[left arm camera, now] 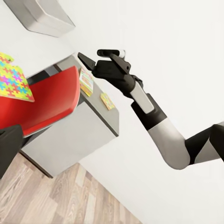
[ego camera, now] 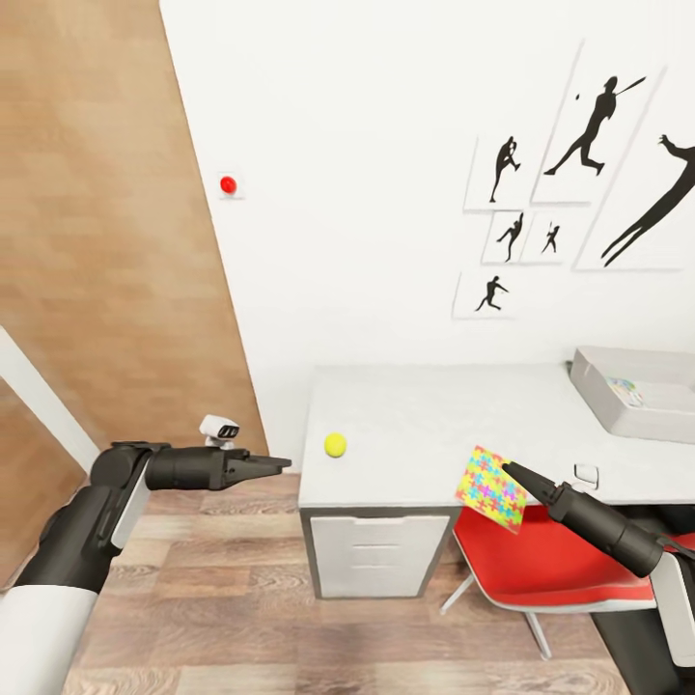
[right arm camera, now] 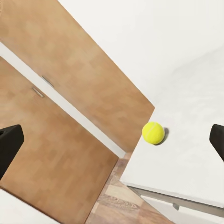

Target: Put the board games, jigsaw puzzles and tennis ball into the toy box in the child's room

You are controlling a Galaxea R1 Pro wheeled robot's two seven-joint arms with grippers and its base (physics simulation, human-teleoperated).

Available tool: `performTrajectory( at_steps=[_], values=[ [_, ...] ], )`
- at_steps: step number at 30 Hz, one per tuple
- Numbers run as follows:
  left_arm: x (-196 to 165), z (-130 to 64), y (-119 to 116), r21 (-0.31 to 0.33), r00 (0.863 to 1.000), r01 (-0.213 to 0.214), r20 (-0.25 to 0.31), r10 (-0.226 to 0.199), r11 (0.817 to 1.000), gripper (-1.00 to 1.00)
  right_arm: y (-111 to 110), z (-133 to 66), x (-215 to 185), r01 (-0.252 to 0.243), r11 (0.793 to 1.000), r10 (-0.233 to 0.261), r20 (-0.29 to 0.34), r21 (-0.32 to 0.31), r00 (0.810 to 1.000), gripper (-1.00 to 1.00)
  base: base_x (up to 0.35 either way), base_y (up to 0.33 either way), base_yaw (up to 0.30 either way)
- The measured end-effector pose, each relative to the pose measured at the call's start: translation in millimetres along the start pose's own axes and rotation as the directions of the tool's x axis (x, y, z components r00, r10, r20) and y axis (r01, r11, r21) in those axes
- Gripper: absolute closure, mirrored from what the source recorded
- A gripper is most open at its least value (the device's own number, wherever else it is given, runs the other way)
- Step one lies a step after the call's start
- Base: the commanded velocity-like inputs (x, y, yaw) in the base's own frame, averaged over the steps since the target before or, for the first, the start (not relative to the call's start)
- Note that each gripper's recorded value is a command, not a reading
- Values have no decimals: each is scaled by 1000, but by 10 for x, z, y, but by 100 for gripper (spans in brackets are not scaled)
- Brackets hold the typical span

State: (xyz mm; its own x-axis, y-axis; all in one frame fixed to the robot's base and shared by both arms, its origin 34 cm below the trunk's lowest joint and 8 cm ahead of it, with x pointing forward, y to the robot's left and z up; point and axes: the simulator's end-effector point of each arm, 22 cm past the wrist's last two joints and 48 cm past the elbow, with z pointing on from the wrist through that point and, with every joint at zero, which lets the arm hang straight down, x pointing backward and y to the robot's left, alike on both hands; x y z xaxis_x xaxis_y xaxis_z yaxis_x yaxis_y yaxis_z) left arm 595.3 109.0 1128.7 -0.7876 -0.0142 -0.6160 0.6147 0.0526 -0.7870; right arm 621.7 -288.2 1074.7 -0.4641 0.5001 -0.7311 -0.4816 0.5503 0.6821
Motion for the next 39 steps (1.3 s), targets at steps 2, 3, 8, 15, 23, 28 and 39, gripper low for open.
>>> performTrajectory(
  at_steps=[2, 3, 8, 15, 23, 28, 39],
  values=[
    [-7, -11, -6, -3, 1000, -2, 0, 2, 1000, -100, 13, -2, -13, 2, 1000, -2, 3, -2, 1000, -100, 0, -9, 64],
    [-8, -15, -9, -4, 1000, -3, 0, 3, 1000, -100, 21, -3, -20, 4, 1000, -4, 4, -3, 1000, -100, 0, -37, 64],
    [-19, -10, -43, -3, 1000, -9, 0, 9, 1000, -100, 53, -8, -49, 9, 1000, -9, 9, -8, 1000, -100, 0, -112, 68],
    [-41, -23, -89, -5, 1000, -19, 1, 19, 1000, -100, 96, -16, -85, 18, 1000, -18, 14, -12, 1000, -100, -18, -219, 73],
    [-66, -52, -124, -9, 1000, -25, 6, 25, 1000, -100, 140, -27, -125, 27, 999, -27, 20, -16, 999, -100, -2, -38, 77],
    [-76, -61, -147, -11, 1000, -29, 7, 29, 1000, -100, 167, -33, -150, 33, 999, -32, 24, -19, 999, -100, -62, -57, 77],
    [-111, -66, -234, -10, 999, -47, 9, 47, 999, -100, 224, -86, -250, 44, 999, -43, 47, -24, 998, -100, -46, -16, 28]
  ],
)
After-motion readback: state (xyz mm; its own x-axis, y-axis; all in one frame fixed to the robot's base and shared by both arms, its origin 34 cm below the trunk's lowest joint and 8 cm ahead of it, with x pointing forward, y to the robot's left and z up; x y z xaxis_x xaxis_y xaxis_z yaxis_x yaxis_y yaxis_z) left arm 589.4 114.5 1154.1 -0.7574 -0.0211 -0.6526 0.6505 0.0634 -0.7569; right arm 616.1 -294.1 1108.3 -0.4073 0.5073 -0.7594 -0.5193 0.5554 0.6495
